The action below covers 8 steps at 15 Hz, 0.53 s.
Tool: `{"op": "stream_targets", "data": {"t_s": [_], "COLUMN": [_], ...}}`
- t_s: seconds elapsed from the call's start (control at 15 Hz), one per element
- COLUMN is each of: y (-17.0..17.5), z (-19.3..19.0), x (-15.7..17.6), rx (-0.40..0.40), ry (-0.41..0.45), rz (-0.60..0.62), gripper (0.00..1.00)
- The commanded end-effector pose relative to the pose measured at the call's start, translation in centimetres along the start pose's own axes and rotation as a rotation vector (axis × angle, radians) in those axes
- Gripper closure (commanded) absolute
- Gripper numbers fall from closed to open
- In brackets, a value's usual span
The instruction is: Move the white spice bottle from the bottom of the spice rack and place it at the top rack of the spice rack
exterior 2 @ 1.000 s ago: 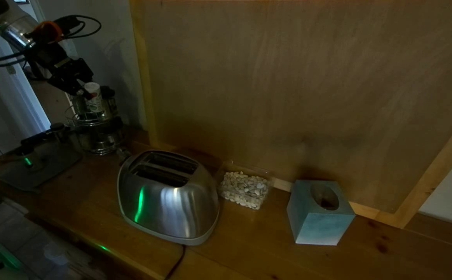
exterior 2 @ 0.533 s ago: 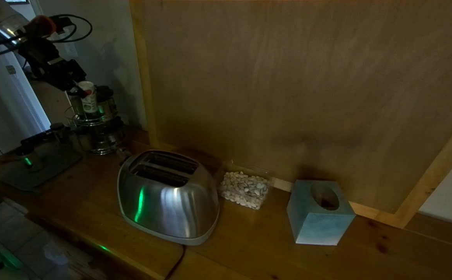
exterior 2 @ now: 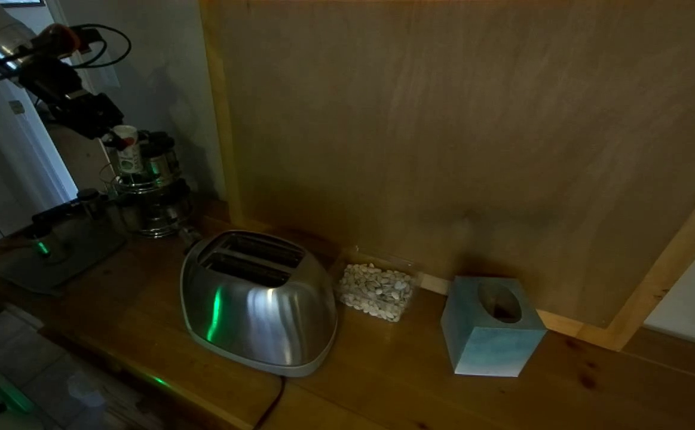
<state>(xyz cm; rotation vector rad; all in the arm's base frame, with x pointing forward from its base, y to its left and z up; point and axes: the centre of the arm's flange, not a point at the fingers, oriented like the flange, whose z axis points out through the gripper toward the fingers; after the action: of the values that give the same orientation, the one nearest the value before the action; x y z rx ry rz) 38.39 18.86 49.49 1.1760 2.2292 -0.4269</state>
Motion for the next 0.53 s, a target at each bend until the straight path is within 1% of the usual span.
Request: {"op": "stream_targets", "data": {"t_s": [0.0,0.2,0.47], "y": [0.54,0.55,0.58], "z": [-0.43,-0.46,-0.46], "x": [0.06,0.41,0.44], "rx": [-0.004,-0.004,-0.006], "ry": [0.032,0.058,0.060], "rz": [-0.024,-0.008,0.001], "gripper": [0.80,0.80,0.80]}}
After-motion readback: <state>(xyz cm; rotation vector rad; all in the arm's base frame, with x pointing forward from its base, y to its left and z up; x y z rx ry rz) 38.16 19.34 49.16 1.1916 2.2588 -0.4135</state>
